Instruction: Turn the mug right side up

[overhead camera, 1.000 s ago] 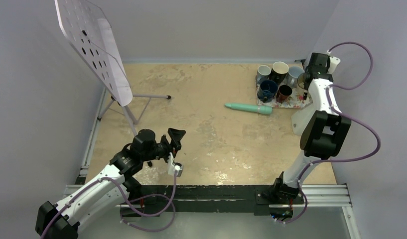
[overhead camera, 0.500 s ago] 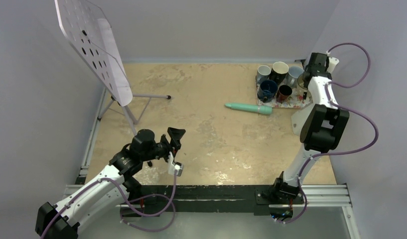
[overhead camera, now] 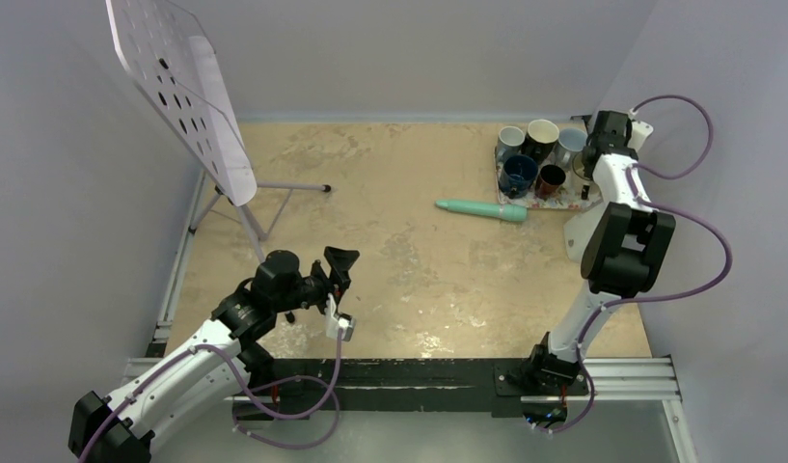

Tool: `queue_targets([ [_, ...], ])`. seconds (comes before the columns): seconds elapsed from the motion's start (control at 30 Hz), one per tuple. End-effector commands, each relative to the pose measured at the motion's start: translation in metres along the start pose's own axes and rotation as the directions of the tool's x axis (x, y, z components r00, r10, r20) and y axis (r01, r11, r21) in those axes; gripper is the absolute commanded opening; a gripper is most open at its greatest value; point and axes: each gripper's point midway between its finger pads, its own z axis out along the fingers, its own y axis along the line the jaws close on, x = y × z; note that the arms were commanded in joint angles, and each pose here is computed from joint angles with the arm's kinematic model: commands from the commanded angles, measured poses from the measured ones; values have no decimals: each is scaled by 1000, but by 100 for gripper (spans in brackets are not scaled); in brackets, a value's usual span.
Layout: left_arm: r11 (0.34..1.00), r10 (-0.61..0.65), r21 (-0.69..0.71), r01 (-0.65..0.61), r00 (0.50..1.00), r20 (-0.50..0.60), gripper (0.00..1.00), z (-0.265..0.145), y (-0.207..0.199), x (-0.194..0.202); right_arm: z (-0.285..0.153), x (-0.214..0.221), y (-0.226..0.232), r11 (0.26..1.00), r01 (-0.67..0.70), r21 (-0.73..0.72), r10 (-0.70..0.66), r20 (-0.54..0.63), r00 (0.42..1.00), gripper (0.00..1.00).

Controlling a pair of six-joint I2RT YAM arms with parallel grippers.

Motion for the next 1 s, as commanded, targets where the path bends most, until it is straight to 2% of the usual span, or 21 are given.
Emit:
queue_targets([
  [0.0, 1000, -21, -21, 21, 999, 29, 80, 1, 3, -4, -19, -59, -2, 985, -174, 6, 170, 170, 971, 0],
  [0.27, 999, -28, -27, 29, 999, 28, 80, 0, 1, -4, -31, -48, -8, 969, -247, 4, 242, 179, 954, 0],
  [0.53, 999, -33, -22, 34, 998, 47, 80, 2, -1, -7, -48, -50, 5, 973, -227, -33, 229, 202, 952, 0],
  [0.83, 998, -54, -26, 56, 997, 53, 80, 1, -2, -9, -40, -42, 27, 923, -368, -111, 382, 153, 912, 0],
  [0.97, 998, -67, -19, 68, 997, 41, 80, 0, -6, -7, -45, -44, 23, 923, -369, -105, 383, 179, 906, 0],
])
